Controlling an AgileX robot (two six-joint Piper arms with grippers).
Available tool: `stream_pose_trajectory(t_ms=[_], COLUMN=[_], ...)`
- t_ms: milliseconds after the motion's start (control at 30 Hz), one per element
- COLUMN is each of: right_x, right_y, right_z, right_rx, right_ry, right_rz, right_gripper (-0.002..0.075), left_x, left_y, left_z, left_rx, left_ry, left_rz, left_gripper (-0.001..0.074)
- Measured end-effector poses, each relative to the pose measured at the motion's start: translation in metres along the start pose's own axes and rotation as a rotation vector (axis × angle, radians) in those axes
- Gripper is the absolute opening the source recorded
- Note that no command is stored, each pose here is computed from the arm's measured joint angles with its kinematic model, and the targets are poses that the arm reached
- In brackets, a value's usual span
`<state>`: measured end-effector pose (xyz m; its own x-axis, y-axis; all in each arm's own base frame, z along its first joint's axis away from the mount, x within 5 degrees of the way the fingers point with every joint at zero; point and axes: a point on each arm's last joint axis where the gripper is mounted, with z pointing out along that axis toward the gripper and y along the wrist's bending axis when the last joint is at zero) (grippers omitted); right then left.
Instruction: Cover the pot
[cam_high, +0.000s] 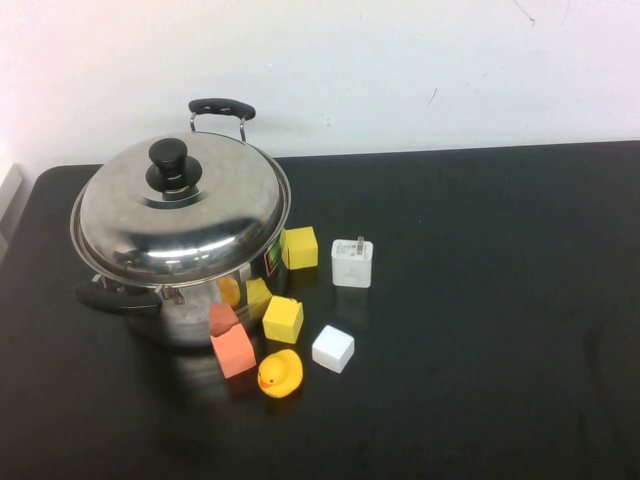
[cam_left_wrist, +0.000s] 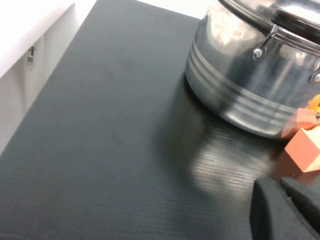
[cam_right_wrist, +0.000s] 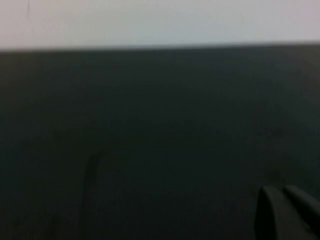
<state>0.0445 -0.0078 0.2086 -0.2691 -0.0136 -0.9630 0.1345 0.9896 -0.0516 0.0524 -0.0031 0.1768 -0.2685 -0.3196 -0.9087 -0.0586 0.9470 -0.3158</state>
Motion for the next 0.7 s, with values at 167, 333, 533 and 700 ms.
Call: stream_pose_trajectory(t_ms=[167, 333, 533, 700], right_x=[0.036, 0.035, 0.035, 0.035], right_y=[0.003, 0.004, 0.004, 0.004], right_z=[0.014, 0.016, 0.016, 0.016], right_rx=[-0.011, -0.020, -0.020, -0.017], right_ry=[0.114, 0.068, 0.066, 0.067], right_rz=[0.020, 0.041, 0.042, 0.144], right_gripper=[-0.0002, -0.0002, -0.0002, -0.0002], left_x=[0.000, 0.000, 0.000, 0.000], left_y=[0.000, 0.000, 0.000, 0.000], left_z=[0.000, 0.000, 0.000, 0.000], left_rx=[0.000, 0.000, 0.000, 0.000], left_ry=[0.000, 0.000, 0.000, 0.000], left_rz=[0.000, 0.000, 0.000, 0.000], left_gripper=[-0.0002, -0.0002, -0.0002, -0.0002])
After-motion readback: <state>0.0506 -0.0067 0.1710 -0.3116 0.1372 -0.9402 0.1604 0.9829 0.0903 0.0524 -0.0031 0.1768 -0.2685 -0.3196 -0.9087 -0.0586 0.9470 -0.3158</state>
